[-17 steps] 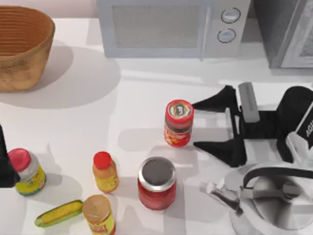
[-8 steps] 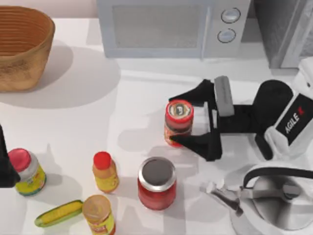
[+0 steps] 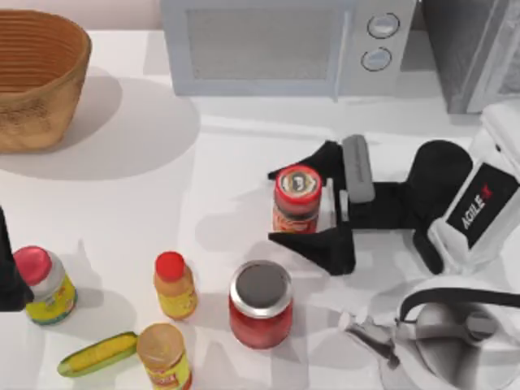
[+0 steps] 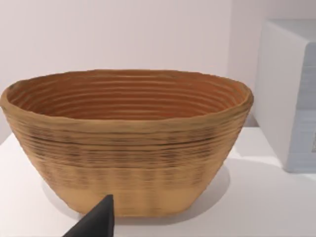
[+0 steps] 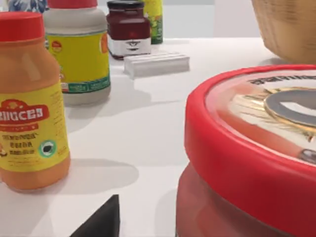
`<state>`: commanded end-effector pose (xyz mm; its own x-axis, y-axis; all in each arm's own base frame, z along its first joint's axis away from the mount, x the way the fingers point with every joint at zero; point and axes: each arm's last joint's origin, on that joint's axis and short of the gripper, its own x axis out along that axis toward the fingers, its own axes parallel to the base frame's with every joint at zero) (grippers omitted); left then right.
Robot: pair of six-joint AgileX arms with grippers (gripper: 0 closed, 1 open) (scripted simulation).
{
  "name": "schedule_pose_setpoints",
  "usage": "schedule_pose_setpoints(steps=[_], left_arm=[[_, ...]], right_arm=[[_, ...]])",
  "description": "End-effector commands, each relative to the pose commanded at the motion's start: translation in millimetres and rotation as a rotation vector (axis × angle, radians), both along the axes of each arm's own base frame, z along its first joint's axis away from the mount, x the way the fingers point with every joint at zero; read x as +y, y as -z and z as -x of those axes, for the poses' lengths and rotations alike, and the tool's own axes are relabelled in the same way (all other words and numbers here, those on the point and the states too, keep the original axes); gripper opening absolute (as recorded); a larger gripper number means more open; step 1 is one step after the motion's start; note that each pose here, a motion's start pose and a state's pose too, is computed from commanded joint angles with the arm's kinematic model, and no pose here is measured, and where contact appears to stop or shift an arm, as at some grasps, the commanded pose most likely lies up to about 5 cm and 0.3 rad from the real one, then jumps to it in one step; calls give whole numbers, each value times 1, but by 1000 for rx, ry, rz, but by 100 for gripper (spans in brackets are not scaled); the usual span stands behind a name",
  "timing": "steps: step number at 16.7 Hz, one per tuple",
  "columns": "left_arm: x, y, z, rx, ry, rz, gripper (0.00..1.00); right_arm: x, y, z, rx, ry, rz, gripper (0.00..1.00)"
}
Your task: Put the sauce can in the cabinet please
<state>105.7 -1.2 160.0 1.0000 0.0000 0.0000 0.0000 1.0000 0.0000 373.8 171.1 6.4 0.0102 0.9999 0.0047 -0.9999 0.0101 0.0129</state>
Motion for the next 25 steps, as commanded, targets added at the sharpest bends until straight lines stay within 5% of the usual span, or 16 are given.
schedule_pose_setpoints(steps=[11, 25], left_arm=[[0, 0, 0, 0, 0, 0, 100], [0, 0, 0, 0, 0, 0, 100]], right_arm=[[0, 0, 0, 0, 0, 0, 2], [-4, -13, -12, 19, -5, -3, 0]])
